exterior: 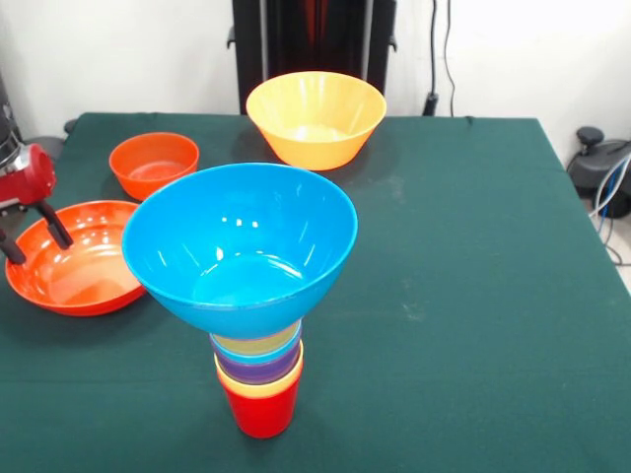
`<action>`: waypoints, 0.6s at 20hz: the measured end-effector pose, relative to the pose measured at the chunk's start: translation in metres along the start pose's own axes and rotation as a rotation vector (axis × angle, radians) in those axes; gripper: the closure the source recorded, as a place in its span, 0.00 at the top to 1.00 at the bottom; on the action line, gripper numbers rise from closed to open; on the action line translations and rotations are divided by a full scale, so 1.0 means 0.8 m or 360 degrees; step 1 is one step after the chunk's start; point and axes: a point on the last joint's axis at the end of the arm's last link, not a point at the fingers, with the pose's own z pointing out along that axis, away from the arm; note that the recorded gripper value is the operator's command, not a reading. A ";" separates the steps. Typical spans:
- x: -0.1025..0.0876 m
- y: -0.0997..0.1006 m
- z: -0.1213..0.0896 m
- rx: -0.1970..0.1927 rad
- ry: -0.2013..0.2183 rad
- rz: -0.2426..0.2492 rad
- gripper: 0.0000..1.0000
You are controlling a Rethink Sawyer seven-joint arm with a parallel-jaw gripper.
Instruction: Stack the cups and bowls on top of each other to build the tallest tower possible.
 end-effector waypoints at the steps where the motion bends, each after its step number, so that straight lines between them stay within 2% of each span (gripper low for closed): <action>1: 0.000 -0.001 -0.001 0.0001 -0.0002 -0.0013 1.00; 7: 0.001 -0.006 -0.008 0.0012 -0.0010 -0.0088 1.00; 12: -0.002 -0.008 -0.030 0.0038 0.0009 -0.0135 1.00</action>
